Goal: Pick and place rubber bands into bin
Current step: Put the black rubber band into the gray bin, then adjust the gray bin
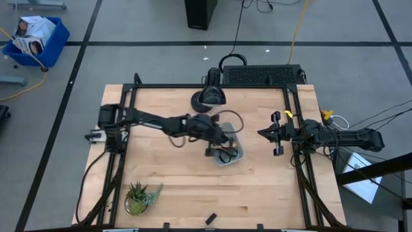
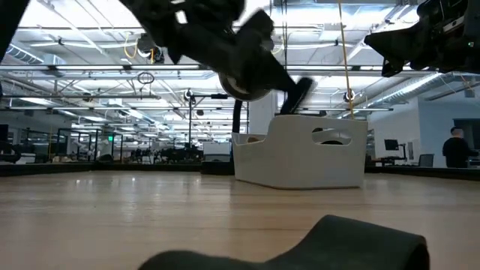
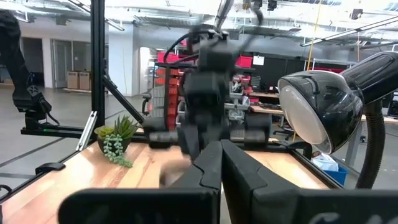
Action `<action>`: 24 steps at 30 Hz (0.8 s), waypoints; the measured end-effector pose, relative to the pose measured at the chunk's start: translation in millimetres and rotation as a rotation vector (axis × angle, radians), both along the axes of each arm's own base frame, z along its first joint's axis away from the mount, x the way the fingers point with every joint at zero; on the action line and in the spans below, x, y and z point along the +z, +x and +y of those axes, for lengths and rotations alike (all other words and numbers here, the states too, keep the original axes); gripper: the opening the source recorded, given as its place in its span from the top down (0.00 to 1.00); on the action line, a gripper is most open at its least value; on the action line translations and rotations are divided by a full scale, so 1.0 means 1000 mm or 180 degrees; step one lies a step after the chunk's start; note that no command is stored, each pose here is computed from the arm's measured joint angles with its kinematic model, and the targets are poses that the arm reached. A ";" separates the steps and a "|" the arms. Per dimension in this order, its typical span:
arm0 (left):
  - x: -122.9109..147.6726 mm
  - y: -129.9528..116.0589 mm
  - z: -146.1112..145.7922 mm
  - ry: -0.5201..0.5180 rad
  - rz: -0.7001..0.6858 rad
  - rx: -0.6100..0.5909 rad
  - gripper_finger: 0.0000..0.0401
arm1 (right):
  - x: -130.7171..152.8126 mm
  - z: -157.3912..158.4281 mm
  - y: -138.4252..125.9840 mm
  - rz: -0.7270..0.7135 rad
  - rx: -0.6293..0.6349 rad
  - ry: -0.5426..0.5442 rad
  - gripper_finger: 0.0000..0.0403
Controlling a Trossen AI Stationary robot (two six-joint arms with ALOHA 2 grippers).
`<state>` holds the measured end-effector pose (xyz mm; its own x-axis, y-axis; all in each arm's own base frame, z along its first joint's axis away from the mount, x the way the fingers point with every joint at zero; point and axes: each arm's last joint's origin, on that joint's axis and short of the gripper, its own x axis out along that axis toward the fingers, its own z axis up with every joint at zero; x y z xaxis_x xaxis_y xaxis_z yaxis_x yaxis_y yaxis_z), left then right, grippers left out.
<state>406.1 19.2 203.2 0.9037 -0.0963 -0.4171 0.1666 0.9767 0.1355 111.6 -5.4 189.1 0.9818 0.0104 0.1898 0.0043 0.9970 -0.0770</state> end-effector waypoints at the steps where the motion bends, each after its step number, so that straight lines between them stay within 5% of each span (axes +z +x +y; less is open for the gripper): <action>1: -0.005 0.005 0.001 -0.0045 0.0138 0.0026 0.98 | 0.000 0.000 0.000 0.0000 0.0003 -0.0002 1.00; 8: -0.014 0.017 0.003 -0.0069 0.0754 -0.0028 0.81 | -0.001 0.000 0.000 0.0022 0.0003 -0.0010 1.00; 13: -0.007 0.013 0.003 -0.0053 0.0776 -0.0028 0.68 | -0.002 0.000 0.000 0.0052 0.0000 -0.0025 1.00; 20: 0.027 -0.003 0.002 0.0057 0.0753 0.0178 0.55 | -0.002 0.000 0.000 0.0060 0.0011 -0.0024 1.00; 24: 0.065 -0.033 -0.010 0.0138 0.0835 0.0090 0.58 | -0.002 0.000 0.000 0.0052 0.0012 -0.0002 1.00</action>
<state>373.4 9.6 268.0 0.7663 -0.0495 -0.6406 0.1744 0.9756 0.1332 112.0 -5.3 187.5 0.9847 0.0142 0.1737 -0.0007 0.9970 -0.0776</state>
